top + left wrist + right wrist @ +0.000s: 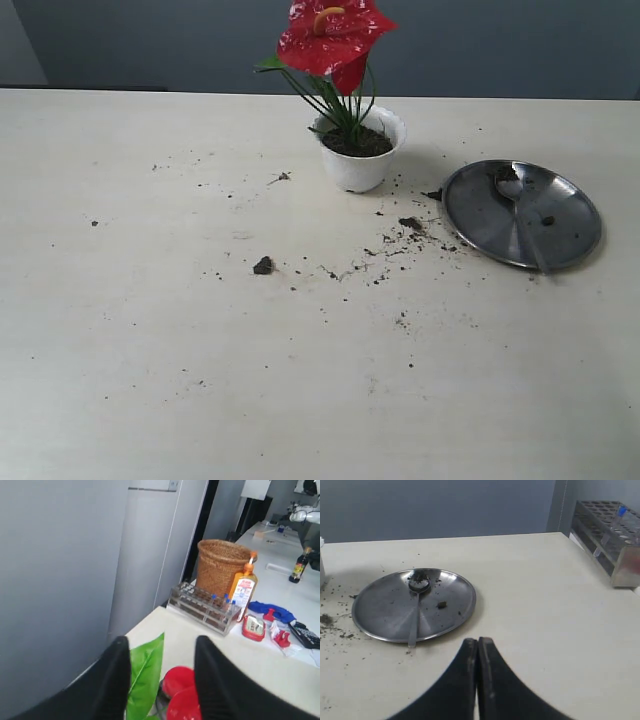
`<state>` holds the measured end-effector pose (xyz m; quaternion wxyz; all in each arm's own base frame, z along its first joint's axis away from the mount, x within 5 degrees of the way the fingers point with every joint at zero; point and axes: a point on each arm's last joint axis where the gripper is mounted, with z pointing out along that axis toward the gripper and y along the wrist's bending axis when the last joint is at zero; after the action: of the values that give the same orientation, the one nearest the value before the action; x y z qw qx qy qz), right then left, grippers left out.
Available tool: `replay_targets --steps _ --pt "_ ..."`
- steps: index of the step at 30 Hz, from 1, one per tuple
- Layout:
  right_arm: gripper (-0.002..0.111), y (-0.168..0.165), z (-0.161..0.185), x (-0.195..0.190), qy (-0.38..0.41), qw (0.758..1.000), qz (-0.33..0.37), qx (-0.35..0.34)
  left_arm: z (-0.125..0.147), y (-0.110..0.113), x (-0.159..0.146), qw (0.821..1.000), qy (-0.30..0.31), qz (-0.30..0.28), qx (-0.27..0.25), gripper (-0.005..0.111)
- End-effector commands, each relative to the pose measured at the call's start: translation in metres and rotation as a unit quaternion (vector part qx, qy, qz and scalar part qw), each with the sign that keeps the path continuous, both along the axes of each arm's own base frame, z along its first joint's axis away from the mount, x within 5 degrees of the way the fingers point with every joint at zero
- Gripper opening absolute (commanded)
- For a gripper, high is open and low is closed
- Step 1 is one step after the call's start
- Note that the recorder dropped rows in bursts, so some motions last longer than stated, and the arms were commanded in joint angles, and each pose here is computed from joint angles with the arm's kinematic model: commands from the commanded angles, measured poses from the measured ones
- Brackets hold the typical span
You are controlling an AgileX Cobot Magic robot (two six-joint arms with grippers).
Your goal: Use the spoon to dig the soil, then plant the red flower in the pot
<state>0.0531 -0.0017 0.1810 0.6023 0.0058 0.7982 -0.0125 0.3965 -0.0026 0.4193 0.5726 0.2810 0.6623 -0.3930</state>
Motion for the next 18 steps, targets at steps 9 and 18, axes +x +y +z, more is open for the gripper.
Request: replay_targets --steps 9,18 --pt "0.000 0.000 0.000 0.000 -0.003 1.000 -0.003 0.000 0.078 0.009 -0.057 0.979 -0.055 0.190 0.053 0.000" --pt "0.000 0.000 0.000 0.000 -0.003 1.000 -0.003 0.000 0.134 0.009 -0.134 0.948 -0.066 0.310 0.026 0.000"
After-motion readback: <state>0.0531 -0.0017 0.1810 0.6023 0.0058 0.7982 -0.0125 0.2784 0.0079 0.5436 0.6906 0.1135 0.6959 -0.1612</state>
